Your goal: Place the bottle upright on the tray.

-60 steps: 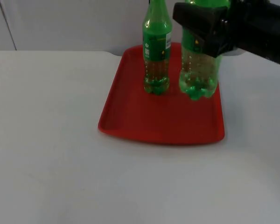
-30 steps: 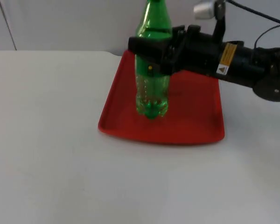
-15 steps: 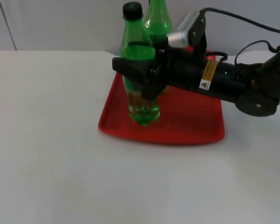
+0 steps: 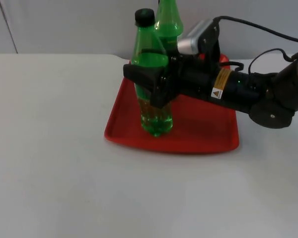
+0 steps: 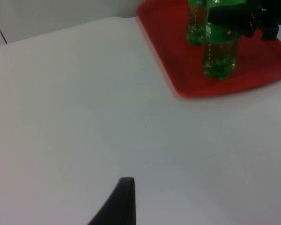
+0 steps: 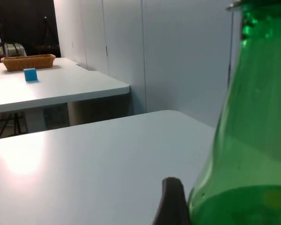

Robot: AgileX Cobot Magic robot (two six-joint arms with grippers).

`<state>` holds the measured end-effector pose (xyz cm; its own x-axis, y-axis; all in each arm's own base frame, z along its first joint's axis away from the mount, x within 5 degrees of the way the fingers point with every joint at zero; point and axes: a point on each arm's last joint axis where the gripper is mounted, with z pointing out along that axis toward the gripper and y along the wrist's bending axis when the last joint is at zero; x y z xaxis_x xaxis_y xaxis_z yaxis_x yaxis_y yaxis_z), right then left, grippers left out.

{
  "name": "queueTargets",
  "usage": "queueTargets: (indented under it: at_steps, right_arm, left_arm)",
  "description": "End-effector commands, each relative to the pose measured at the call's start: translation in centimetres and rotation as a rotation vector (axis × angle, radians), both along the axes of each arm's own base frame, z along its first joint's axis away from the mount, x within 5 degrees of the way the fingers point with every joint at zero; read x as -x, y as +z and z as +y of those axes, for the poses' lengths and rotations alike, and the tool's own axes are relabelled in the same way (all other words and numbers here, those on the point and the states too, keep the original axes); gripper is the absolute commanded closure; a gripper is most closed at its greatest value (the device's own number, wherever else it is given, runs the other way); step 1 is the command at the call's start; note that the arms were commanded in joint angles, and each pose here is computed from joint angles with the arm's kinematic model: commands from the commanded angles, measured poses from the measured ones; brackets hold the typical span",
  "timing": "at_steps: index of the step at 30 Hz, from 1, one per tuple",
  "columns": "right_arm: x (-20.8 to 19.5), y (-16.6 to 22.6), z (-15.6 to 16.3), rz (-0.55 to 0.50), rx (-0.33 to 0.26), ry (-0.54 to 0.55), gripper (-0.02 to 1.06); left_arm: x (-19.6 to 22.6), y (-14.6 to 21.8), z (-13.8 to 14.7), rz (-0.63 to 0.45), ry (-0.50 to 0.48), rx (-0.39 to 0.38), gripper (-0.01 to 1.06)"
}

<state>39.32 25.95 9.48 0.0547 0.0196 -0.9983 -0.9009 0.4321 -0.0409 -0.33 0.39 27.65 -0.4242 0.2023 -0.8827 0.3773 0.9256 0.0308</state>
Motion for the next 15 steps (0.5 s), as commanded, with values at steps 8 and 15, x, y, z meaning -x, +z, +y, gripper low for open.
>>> queueTargets:
  at_steps: [8,15]
  right_arm:
    - [0.12,-0.49,0.14,0.013,0.054,0.018,0.69]
    - [0.11,-0.49,0.14,0.048,0.036,0.017,0.36]
  left_arm:
    - [0.01,-0.15,0.05,0.003,0.009,0.001,0.0]
    - [0.01,-0.15,0.05,0.003,0.009,0.001,0.0]
